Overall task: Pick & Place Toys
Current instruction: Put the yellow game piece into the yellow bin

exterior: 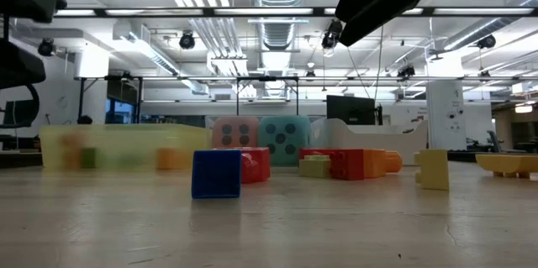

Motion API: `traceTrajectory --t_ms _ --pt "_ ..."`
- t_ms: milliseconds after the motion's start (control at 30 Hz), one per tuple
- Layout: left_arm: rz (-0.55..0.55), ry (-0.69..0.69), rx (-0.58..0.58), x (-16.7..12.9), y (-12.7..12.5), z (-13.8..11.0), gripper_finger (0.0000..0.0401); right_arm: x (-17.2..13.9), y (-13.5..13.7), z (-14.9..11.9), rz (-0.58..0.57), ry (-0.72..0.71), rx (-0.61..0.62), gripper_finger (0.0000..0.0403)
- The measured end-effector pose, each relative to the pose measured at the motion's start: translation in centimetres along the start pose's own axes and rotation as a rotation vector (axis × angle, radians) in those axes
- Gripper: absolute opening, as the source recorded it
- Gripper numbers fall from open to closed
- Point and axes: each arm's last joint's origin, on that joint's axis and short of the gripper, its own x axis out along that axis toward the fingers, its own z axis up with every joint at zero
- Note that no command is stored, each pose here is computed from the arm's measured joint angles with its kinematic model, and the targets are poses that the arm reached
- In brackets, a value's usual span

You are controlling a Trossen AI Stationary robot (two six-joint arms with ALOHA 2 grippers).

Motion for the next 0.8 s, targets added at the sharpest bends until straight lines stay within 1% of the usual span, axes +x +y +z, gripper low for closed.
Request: traceTrajectory --t_ms 200,267,367,600,633,800 --pt "0.013 0.003 -0.01 0.6 0.5 -0.4 0.0272 0.0 0.0 0.0 0.0 0.001 0.0 0.0352" --pt "0.016 0.001 -0.011 0.6 0.5 -0.3 0.0261 0.0 0.0 0.0 0.001 0.001 0.0 0.0352" --pt "0.018 -0.002 -0.006 0.6 0.5 -0.3 0.0225 0.0 0.0 0.0 0.002 0.003 -0.001 0.0352" --pt "0.026 -0.011 -0.014 0.6 0.8 0.1 0.0095 0.0 0.0 0.0 0.002 0.002 0.0 0.0352" --pt "0.026 -0.012 -0.02 0.7 0.9 0.2 0.0082 0.0 0.0 0.0 0.002 0.003 0.0 0.0352" --pt "0.029 -0.015 -0.038 0.6 1.1 0.7 0.0082 0.0 0.0 0.0 0.003 0.003 -0.001 0.0352"
